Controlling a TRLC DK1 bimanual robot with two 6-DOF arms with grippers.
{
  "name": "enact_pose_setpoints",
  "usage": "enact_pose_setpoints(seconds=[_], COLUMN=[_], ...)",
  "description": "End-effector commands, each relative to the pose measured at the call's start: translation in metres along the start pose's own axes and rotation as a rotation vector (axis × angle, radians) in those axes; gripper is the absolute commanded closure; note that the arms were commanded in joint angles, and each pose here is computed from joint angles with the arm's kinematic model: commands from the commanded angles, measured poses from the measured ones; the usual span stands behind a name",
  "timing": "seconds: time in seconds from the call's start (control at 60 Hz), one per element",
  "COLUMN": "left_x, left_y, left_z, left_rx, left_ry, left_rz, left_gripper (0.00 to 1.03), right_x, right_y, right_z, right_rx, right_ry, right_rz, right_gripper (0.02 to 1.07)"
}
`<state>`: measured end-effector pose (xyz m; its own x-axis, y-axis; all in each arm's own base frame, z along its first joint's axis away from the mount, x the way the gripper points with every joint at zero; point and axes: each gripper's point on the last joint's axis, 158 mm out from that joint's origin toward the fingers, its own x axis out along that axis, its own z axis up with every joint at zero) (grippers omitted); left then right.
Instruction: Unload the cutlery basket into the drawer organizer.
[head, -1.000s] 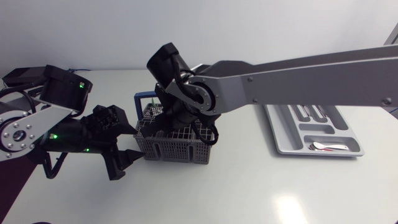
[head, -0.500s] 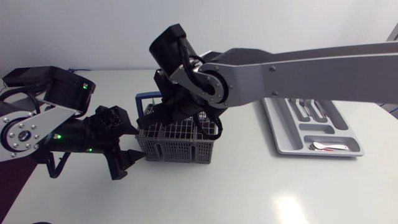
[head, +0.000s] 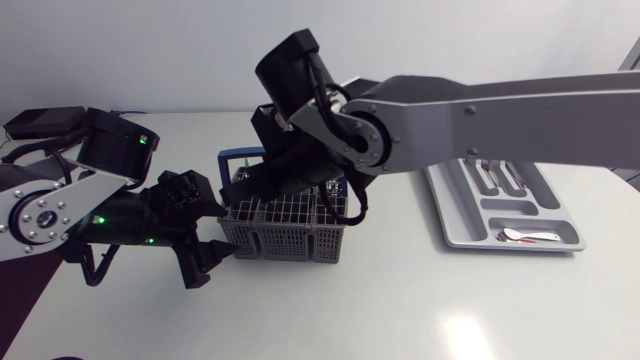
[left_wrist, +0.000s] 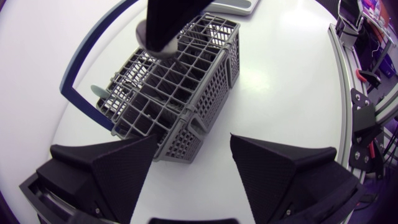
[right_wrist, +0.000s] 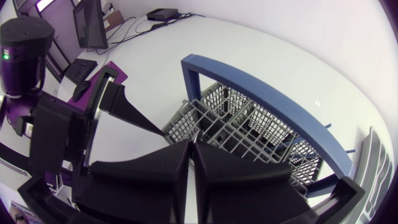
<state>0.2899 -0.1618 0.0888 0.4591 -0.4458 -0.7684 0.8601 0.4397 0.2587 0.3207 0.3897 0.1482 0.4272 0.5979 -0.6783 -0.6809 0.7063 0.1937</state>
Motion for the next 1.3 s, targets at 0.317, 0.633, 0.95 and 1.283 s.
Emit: enact_pose_setpoints(seconds=[0.317, 0.633, 0.95, 1.283], left_x=[0.013, 0.006, -0.002, 0.029], left_y=[-0.013, -0.004, 0.017, 0.028], left_z=[-0.006, 0.002, 0.033, 0.062], left_rx=[-0.028, -0.04, -0.105, -0.184], left_ry=[0.016, 0.002, -0.051, -0.07], left_rz=[-0.048, -0.02, 0.031, 0.058], left_gripper=[0.23, 0.23, 0.23, 0.3], right_x=[-0.061, -0.116, -0.185, -0.206], right_y=[0.011, -0.01, -0.079, -0.13], right_z=[0.036, 0.047, 0.006, -0.046], right_rx=[0.049, 0.088, 0.118, 0.163], right_ry=[-0.142, -0.199, -0.169, -0.151], right_rz=[0.115, 0.113, -0.063, -0.141], right_gripper=[1.01, 1.01, 1.01, 1.01])
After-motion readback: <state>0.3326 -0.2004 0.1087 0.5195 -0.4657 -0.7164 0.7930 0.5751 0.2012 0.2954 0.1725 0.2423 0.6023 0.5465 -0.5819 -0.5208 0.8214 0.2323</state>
